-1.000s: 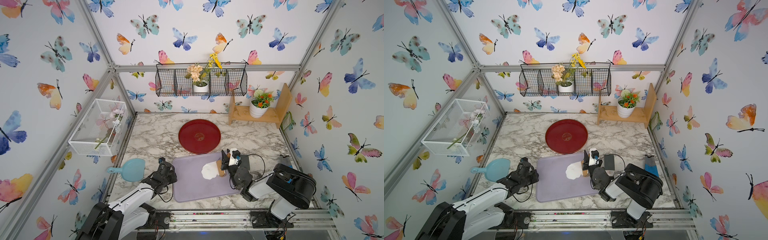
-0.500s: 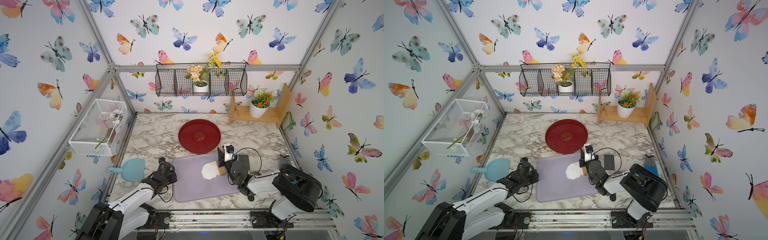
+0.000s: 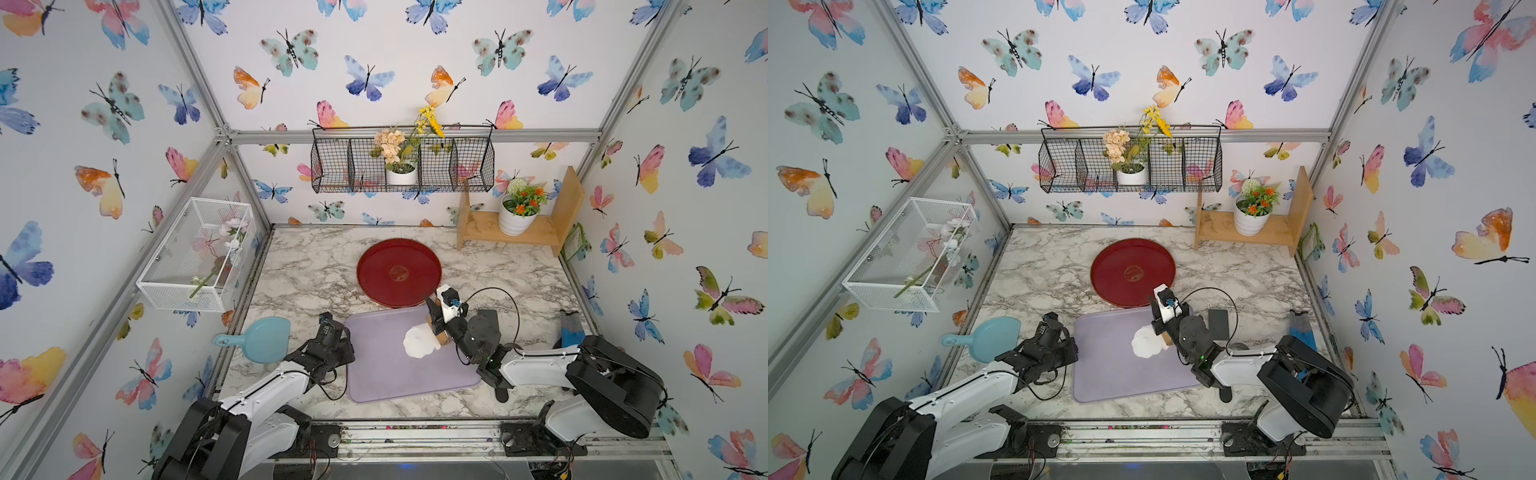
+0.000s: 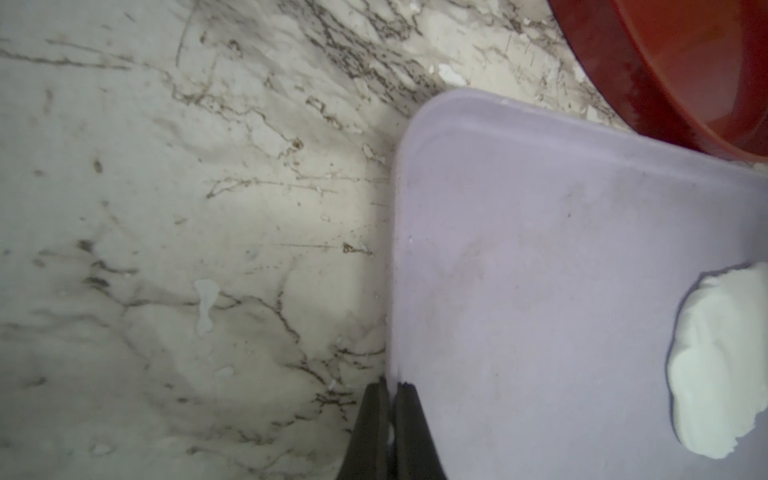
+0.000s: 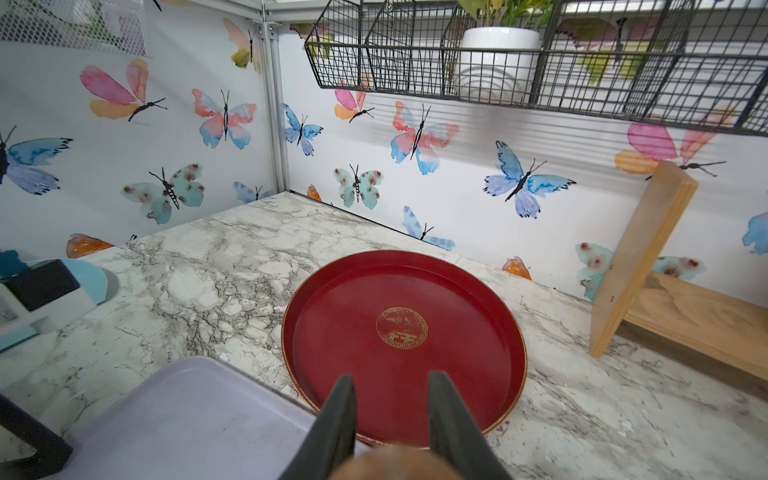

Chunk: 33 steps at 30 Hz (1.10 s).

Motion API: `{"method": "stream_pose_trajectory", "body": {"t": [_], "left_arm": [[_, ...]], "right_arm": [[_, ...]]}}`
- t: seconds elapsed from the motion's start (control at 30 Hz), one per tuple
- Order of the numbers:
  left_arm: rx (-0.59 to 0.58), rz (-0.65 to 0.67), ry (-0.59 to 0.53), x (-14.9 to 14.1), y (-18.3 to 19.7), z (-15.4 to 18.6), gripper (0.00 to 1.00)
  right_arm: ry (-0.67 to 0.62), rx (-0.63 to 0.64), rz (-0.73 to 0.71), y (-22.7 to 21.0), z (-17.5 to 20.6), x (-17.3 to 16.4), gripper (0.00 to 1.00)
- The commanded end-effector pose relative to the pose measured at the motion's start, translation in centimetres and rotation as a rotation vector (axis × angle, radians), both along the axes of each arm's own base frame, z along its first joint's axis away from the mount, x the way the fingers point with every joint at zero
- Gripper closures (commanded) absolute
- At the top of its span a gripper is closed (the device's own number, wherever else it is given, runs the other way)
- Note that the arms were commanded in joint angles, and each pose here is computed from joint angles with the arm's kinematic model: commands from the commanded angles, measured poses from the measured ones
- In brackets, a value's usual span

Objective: Roll out the dumpling wrappers from the dough
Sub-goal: Flatten out the dough on the work surface, then adjust the rolling pin.

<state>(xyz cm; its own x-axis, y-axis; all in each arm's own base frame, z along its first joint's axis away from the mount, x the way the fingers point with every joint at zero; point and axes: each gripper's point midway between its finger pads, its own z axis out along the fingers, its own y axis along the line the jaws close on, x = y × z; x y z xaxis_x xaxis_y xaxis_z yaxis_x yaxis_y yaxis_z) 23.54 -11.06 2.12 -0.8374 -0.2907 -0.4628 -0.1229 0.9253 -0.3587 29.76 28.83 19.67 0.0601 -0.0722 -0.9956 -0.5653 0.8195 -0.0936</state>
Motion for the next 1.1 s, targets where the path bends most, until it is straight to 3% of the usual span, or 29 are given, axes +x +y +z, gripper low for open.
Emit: {"method": "stream_pose_trajectory", "body": {"t": [0.0,0.07,0.17,0.3,0.5,0.67,0.83,1.07], "left_arm": [[-0.023,-0.029,-0.02,0.6,-0.7,1.2,0.97],[-0.036,-0.029,-0.028,0.7,-0.8,1.5,0.66],[-0.059,-0.026,-0.043,0.7,-1.0,2.1,0.43],[-0.075,-0.027,-0.082,0.9,-1.1,3.7,0.25],[-0.118,-0.113,-0.203,1.3,-2.2,7.8,0.14],[-0.23,-0.347,-0.345,0.9,-5.8,11.3,0.14],[-0.387,-0.618,-0.502,-1.4,-9.4,15.7,0.12],[-0.537,-0.816,-0.63,-4.1,-11.5,19.0,0.11]], "right_arm": [[-0.09,0.056,0.099,0.9,3.1,-1.3,0.98],[-0.1,0.06,0.157,1.5,3.4,-2.1,0.98],[-0.11,0.064,0.229,2.0,3.7,-3.2,0.98],[-0.119,0.057,0.351,2.9,4.1,-5.2,0.98],[-0.088,0.058,0.484,3.8,4.2,-7.3,0.98],[-0.041,0.078,0.633,4.9,5.0,-9.1,0.98],[-0.002,0.103,0.726,5.5,6.9,-10.2,0.98],[0.037,0.16,0.817,6.0,10.1,-10.9,0.98]]}}
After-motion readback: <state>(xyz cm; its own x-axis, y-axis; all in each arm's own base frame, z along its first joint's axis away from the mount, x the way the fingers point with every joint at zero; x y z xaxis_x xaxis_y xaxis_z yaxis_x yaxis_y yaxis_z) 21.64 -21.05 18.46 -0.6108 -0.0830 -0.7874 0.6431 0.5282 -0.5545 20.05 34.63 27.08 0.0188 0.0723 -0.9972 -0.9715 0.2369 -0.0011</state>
